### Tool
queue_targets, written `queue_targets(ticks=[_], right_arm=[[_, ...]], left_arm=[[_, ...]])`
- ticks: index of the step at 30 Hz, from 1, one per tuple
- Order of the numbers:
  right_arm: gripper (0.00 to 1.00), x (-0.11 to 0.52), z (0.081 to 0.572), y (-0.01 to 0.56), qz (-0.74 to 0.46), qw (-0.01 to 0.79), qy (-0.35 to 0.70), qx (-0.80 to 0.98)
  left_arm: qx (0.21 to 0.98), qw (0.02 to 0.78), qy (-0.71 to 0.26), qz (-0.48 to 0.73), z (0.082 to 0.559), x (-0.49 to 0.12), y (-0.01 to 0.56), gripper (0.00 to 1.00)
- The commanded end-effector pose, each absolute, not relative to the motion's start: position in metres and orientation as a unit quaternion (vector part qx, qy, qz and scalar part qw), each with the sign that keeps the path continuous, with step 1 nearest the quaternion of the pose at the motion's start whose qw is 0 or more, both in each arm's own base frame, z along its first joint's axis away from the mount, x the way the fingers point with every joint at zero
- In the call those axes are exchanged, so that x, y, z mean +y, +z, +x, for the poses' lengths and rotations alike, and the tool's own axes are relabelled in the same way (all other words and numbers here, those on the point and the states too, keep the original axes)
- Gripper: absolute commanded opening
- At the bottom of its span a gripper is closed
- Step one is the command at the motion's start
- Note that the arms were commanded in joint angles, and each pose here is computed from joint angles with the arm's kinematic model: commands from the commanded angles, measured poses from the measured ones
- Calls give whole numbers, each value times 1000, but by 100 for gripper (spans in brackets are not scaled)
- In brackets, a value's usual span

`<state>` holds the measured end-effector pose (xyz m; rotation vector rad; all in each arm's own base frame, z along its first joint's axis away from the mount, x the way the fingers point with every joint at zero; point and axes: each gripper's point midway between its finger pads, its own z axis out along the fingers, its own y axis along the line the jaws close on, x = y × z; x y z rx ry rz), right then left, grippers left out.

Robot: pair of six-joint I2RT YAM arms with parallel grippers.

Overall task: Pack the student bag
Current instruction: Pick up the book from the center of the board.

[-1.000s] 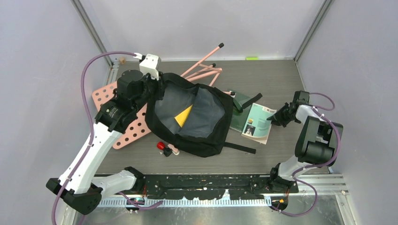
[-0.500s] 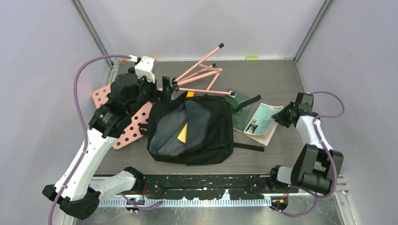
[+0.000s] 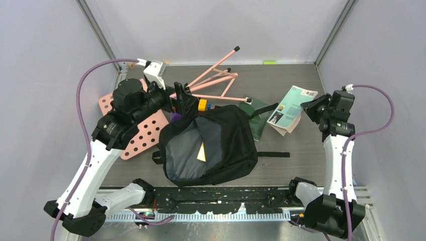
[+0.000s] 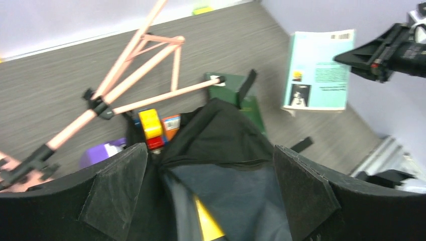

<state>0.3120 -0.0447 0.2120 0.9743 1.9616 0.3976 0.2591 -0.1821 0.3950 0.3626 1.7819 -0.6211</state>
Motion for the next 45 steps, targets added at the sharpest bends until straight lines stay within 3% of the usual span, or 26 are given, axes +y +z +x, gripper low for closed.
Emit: queue_targets(ticks=[1, 11, 21, 31, 40, 42, 45], right_arm=[[1, -24, 319, 321, 331, 554, 241, 725], [1, 36, 308, 426, 214, 612, 385, 657], [1, 161, 287, 504, 34, 596, 515, 616], [1, 241, 253, 528, -68, 546, 600, 581], [1, 277, 226, 533, -126, 511, 630, 571], [1, 286, 225, 525, -133, 498, 631, 580], [1, 293, 231, 510, -131, 488, 620, 600]], left_arm=[[725, 558, -371, 162, 245, -213, 417, 100], [693, 510, -486, 154, 236, -248, 426, 100], [680, 483, -527, 161, 234, -263, 428, 100], [698, 495, -502, 127, 244, -254, 412, 100], [658, 509, -539, 131, 237, -258, 428, 100], [648, 512, -549, 134, 233, -258, 432, 92], [631, 525, -554, 137, 228, -255, 439, 65]])
